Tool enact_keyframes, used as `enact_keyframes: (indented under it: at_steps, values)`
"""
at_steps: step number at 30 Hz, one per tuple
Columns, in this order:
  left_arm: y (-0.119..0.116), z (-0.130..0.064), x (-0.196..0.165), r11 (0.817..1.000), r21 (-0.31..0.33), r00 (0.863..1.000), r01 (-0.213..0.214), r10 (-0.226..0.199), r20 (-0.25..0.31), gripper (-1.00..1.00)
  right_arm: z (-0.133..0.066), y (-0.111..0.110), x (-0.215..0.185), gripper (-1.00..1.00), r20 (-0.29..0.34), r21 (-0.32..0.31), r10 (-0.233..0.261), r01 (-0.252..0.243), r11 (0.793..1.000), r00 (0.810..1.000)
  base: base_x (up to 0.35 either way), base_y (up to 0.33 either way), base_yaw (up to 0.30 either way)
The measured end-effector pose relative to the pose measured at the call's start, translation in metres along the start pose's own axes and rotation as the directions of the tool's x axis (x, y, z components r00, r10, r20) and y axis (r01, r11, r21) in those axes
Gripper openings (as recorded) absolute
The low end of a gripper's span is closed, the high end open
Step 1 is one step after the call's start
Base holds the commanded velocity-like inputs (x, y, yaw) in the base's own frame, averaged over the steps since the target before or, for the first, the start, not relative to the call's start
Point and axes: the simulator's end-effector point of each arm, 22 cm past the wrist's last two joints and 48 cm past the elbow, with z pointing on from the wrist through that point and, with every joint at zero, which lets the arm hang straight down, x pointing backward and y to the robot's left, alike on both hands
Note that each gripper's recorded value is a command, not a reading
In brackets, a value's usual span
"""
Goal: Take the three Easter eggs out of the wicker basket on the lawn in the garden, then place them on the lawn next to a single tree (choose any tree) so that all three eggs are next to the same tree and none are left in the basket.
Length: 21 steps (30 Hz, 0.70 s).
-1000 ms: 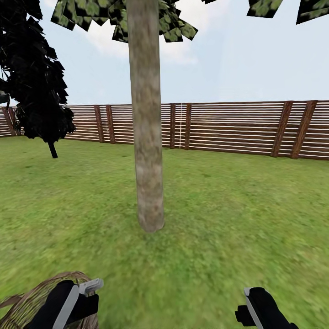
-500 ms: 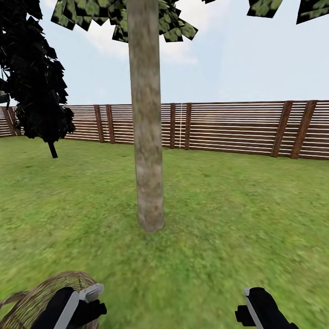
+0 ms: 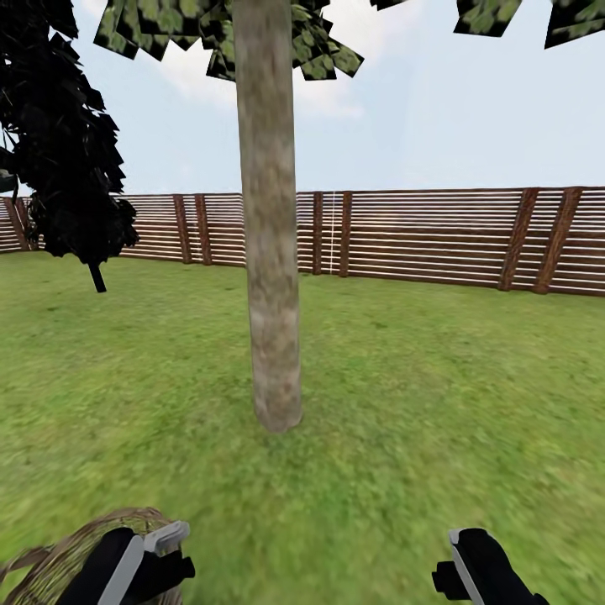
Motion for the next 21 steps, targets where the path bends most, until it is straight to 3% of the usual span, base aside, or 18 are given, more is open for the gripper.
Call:
enact_keyframes:
  at_steps: [21]
  values:
    - [-0.010,-0.040,-0.018,1.000,0.000,1.000,0.003,-0.003,-0.002,1.00,-0.039,-0.009,-0.020,1.00,-0.002,-0.001,0.001,-0.001,1.000,1.000,0.000,0.000,0.000]
